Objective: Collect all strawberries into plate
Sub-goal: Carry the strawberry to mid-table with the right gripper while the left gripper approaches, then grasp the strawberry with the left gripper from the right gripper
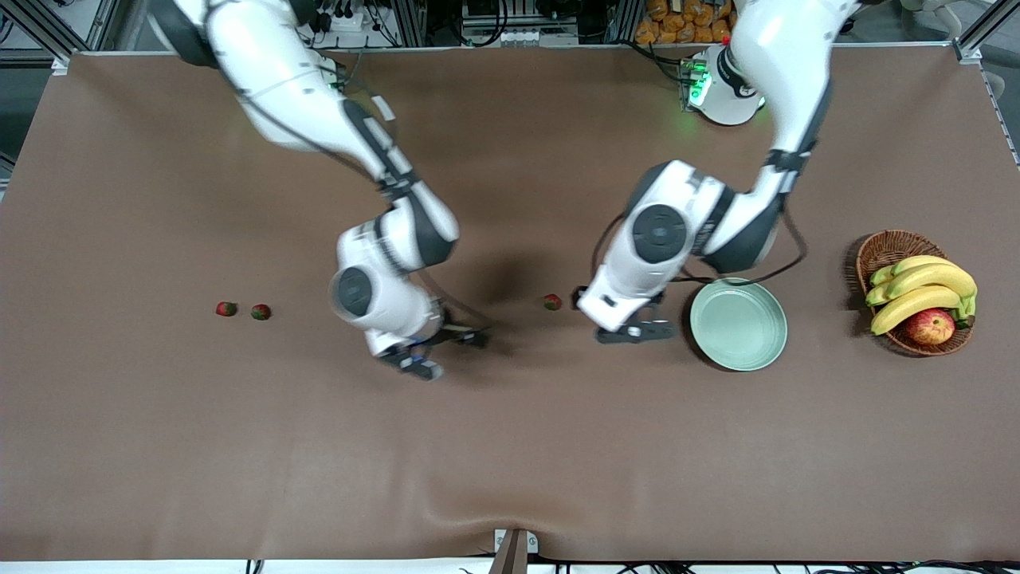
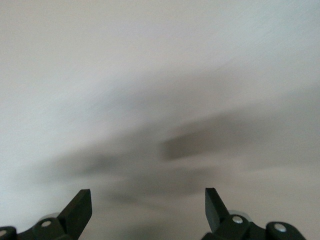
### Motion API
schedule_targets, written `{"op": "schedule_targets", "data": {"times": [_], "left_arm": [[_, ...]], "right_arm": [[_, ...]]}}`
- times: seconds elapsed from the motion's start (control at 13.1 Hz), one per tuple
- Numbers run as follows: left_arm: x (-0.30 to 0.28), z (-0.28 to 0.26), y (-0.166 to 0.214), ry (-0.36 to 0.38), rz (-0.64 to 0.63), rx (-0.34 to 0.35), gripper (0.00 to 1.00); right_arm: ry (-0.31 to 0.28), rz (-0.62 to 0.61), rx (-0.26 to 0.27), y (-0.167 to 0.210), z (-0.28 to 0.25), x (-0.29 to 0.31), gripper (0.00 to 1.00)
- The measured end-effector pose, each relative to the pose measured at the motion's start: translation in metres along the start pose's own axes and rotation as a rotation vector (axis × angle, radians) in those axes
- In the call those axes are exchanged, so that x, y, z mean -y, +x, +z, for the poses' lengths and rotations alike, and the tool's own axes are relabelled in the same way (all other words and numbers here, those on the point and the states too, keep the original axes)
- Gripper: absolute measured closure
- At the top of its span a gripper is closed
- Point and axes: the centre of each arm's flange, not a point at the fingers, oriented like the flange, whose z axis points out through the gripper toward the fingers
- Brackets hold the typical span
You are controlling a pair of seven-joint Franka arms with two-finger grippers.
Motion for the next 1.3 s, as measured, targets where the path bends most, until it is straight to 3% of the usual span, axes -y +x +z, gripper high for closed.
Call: {"op": "schedule_targets", "data": {"times": [0.15,0.38,0.54,0.69,1.07,1.3], "left_arm": [[-0.023,0.027,-0.004,0.004,0.037,0.007,0.00],[-0.039,0.055,-0.007,0.021,0.076,0.015,0.00],[-0.050,0.070,-0.011,0.007,0.090,0.004,0.06],[-0.059,0.090,-0.015,-0.005,0.103,-0.002,0.23],[-0.077,0.122,-0.032,-0.003,0.136,0.013,0.35],[-0.077,0.121,-0.030,-0.002,0.135,0.010,0.46]], "right_arm": [[-0.051,-0.061,0.035,0.034,-0.046,-0.064,0.00],[-0.130,-0.149,0.045,0.054,-0.084,-0.144,0.00],[-0.183,-0.203,0.060,0.057,-0.092,-0.180,0.00],[-0.208,-0.256,0.075,0.063,-0.094,-0.209,0.00],[-0.318,-0.327,0.101,0.075,-0.094,-0.273,0.00],[-0.336,-0.330,0.119,0.076,-0.088,-0.290,0.00]]}}
